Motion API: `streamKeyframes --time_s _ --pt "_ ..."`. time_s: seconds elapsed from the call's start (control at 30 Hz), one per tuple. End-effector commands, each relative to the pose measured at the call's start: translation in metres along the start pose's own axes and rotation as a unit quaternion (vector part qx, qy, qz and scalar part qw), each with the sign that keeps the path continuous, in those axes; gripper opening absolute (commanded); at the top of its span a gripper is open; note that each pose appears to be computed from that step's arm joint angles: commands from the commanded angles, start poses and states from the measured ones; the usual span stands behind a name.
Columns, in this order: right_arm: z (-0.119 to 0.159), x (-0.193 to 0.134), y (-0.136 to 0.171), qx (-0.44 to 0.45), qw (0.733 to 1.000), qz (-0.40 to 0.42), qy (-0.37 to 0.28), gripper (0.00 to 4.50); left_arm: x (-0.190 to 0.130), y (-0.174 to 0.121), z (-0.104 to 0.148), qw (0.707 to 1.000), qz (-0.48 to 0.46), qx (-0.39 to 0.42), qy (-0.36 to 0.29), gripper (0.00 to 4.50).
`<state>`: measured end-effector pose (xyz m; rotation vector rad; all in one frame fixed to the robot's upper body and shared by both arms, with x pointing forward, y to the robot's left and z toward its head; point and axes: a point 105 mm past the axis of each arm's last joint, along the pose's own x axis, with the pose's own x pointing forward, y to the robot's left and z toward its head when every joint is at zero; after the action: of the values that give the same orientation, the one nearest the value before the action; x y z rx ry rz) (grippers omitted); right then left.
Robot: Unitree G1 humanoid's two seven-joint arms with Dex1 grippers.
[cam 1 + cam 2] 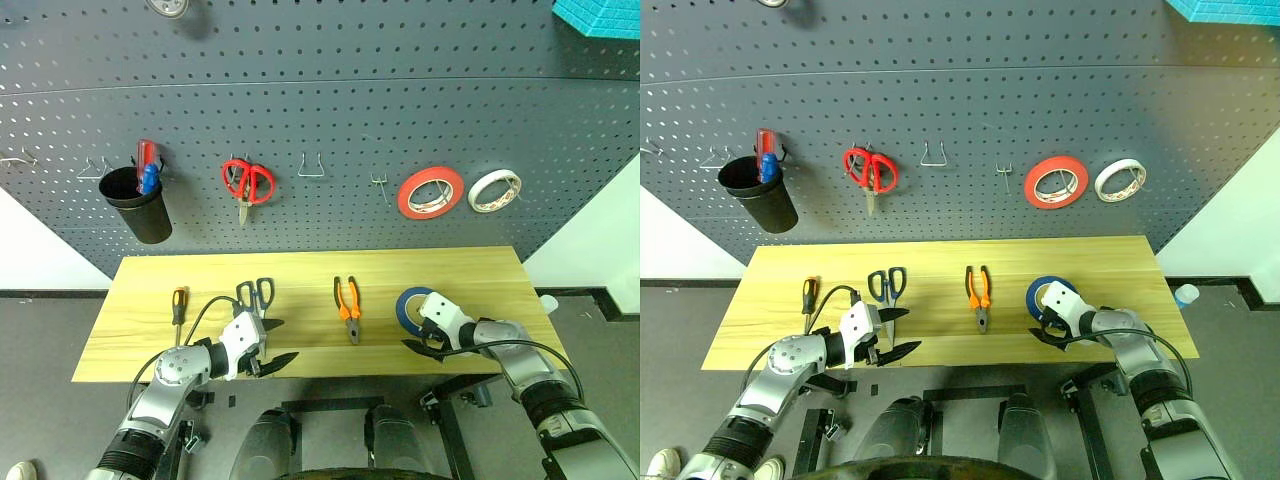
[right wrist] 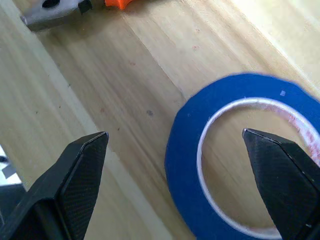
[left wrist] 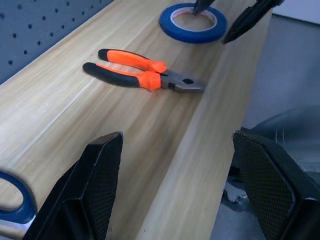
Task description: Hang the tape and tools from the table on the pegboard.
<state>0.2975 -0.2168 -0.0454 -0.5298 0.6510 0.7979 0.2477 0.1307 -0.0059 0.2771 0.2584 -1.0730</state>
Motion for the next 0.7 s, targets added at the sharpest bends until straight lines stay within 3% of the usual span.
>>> streamKeyframes --time_s 0.03,0.3,0.33,0.43,0.7 --pt "-0.001 0.005 -0.006 0.011 1.0 -0.004 0.029 4.5 -0.001 -0.005 0.011 1.0 -0.015 0.006 -0.011 3.64" --pt "-0.014 0.009 -0.011 0.006 0.996 0.001 0.09 4.5 -0.006 -0.008 0.009 1.0 -0.008 -0.002 -0.003 3.64" --pt "-0.015 0.009 -0.011 0.003 0.995 0.001 0.095 4.32 -0.006 -0.008 0.009 1.0 -0.007 -0.002 -0.003 3.67" --pt "-0.016 0.009 -0.013 0.002 0.995 -0.002 0.101 3.6 -0.007 -0.009 0.009 1.0 -0.003 -0.004 -0.003 3.68" --pt "-0.016 0.007 -0.011 -0.014 0.995 0.007 0.101 0.81 -0.01 -0.008 0.008 1.0 0.004 -0.006 -0.002 3.68"
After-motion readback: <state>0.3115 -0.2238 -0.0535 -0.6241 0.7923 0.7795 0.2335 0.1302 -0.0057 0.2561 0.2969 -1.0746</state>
